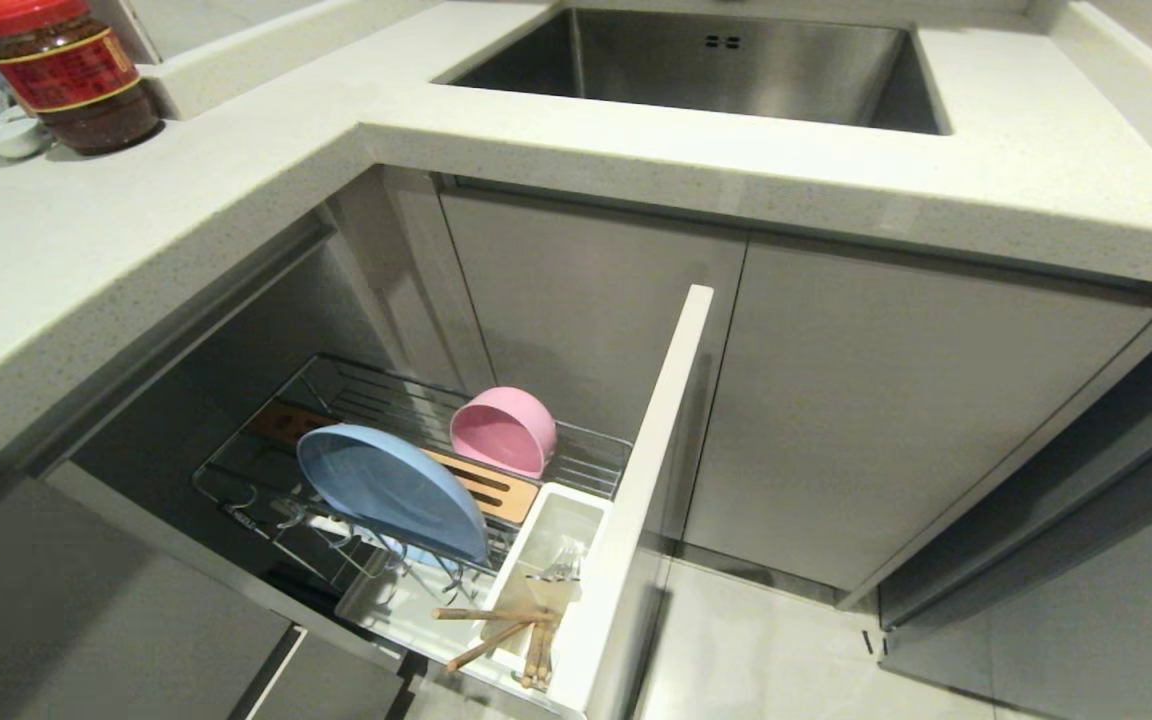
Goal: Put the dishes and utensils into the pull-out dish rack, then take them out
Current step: Take the plate out of the cupboard
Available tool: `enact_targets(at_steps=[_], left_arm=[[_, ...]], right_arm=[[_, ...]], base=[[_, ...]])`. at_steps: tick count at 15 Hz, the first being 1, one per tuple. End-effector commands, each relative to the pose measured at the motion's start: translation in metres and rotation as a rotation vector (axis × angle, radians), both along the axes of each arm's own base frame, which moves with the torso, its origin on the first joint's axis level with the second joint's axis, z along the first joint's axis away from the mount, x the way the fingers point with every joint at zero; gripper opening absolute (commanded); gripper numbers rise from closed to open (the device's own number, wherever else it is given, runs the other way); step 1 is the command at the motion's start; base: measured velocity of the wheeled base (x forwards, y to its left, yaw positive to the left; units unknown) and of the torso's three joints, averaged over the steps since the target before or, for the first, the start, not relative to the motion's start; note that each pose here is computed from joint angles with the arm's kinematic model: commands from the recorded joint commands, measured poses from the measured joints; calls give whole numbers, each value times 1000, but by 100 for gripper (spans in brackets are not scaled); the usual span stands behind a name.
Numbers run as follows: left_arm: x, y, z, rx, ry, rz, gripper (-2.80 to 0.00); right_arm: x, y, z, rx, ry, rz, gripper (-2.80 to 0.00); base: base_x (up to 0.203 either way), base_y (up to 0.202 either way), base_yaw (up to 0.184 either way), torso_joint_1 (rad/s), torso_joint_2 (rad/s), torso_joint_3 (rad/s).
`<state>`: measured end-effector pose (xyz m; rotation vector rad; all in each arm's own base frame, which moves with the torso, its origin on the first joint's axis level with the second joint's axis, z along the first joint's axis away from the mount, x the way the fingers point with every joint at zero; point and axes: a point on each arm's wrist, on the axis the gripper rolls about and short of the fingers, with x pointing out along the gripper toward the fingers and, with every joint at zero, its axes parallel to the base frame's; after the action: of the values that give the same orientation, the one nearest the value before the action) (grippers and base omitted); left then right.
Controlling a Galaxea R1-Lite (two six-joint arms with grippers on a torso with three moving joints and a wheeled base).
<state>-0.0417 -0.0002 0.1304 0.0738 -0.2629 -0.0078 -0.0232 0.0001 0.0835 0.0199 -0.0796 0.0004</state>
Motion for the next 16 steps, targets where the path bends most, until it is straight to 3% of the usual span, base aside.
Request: enact_targets(at_steps=[1, 3, 5, 7, 9, 11, 13, 15, 16], left_arm=[[-30, 0, 47, 67, -114, 27, -280], [-53, 0, 84, 135, -132, 58, -280], [-43, -1, 130, 164, -103, 84, -280], [-28, -2, 186, 167, -128, 104, -280], [-5, -2, 236, 115, -174, 104, -280], [16, -1, 274, -32, -217, 62, -280], [39, 1, 294, -290, -220, -32, -280], [61, 1, 297, -493, -158, -149, -280], [73, -1, 296, -534, -108, -187, -280]], right_arm=[[2, 0, -7, 0, 24, 0, -280], [2, 0, -7, 0, 24, 0, -280], [2, 0, -7, 0, 24, 0, -280], [2, 0, -7, 0, 25, 0, -280], [2, 0, -7, 0, 24, 0, -280], [2, 0, -7, 0, 25, 0, -280], [2, 0, -7, 0, 24, 0, -280], [2, 0, -7, 0, 24, 0, -280], [2, 0, -7, 0, 25, 0, -280]], base=[[0, 0, 0, 0, 0, 0], [0, 0, 0, 0, 0, 0], [0, 0, 0, 0, 0, 0], [0, 0, 0, 0, 0, 0], [0, 0, 0, 0, 0, 0], [0, 0, 0, 0, 0, 0], [0, 0, 0, 0, 0, 0], [0, 0, 0, 0, 0, 0], [0, 0, 0, 0, 0, 0]])
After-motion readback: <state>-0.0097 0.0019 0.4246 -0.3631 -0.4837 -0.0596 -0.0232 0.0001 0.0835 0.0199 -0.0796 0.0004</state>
